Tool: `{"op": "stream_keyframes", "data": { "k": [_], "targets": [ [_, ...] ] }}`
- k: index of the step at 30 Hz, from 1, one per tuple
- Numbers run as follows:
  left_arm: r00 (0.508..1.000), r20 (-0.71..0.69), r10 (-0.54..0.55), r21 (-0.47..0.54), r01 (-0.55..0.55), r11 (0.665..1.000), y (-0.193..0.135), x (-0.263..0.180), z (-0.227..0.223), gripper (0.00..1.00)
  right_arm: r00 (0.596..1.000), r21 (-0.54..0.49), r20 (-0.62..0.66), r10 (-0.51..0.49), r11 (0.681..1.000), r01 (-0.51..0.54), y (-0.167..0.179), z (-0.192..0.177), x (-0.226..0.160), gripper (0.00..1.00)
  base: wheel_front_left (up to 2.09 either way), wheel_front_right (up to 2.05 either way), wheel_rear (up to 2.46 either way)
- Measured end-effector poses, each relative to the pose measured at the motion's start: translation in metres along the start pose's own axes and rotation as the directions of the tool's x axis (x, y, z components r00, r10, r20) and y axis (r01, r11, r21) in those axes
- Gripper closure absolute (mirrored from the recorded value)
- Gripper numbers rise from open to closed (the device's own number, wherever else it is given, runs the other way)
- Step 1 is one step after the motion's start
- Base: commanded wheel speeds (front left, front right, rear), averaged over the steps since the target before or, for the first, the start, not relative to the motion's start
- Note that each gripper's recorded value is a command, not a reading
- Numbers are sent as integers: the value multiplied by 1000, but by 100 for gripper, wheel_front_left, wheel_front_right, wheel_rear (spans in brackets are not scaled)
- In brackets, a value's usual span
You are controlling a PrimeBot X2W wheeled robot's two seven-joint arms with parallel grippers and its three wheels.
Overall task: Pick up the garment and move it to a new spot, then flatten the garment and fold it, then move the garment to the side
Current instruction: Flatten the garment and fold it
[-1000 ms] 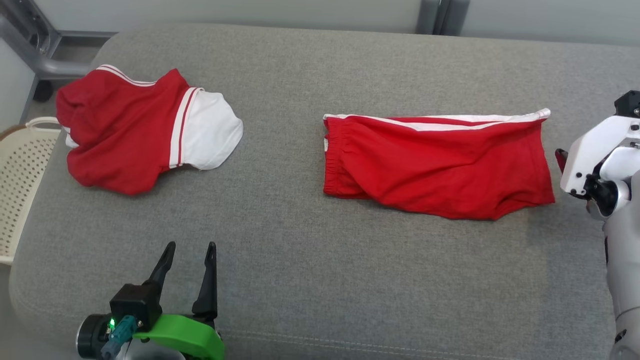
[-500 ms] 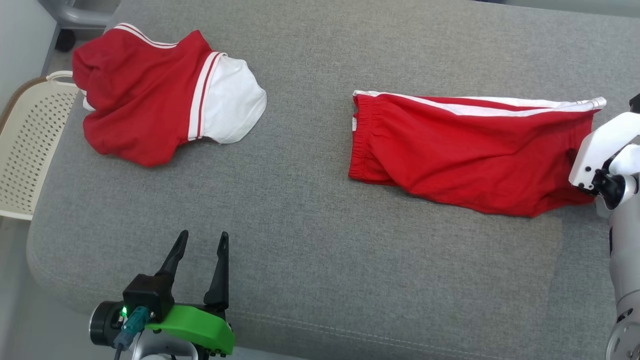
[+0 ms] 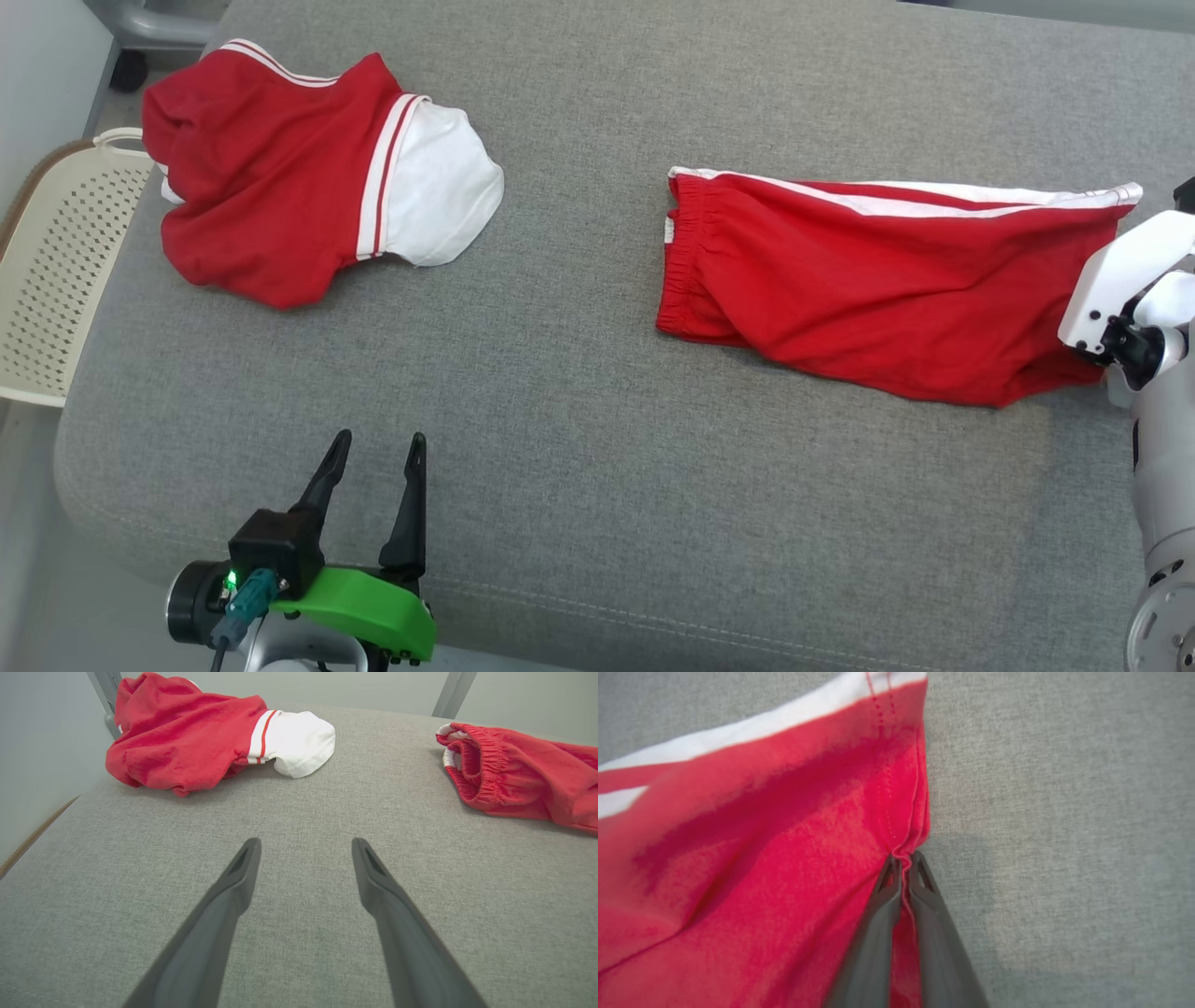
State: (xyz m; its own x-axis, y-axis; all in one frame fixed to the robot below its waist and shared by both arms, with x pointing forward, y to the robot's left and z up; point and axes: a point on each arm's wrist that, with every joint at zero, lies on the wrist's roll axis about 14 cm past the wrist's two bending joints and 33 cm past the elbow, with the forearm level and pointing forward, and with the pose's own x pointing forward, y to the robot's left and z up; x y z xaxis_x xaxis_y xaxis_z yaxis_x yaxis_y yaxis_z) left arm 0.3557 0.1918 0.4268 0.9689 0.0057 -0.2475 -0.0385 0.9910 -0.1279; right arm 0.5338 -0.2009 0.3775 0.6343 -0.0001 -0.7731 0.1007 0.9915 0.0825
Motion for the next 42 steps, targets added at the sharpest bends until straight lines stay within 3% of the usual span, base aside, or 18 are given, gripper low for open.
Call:
{"op": "stream_keyframes", "data": {
  "k": [14,18,23,29,42],
  "targets": [
    [999,25,-23,-4,23,1000,-8,0,8,0,976,-47,121,-183,981,190,-69,38,-33,100,0,0,0],
    [999,35,-26,-6,26,1000,-9,-2,11,0,971,-65,137,-194,977,205,-69,45,-42,100,0,0,0],
    [999,43,-25,-13,26,1000,-10,-10,12,0,977,-118,161,-139,980,158,-39,54,-52,100,0,0,0],
    [997,66,-29,-19,31,999,-12,-19,18,0,981,-218,193,-12,974,55,23,64,-65,100,0,0,0],
    [996,76,36,-51,-32,998,5,-51,16,0,962,-348,154,224,924,-160,136,58,-80,100,0,0,0]
  ]
}}
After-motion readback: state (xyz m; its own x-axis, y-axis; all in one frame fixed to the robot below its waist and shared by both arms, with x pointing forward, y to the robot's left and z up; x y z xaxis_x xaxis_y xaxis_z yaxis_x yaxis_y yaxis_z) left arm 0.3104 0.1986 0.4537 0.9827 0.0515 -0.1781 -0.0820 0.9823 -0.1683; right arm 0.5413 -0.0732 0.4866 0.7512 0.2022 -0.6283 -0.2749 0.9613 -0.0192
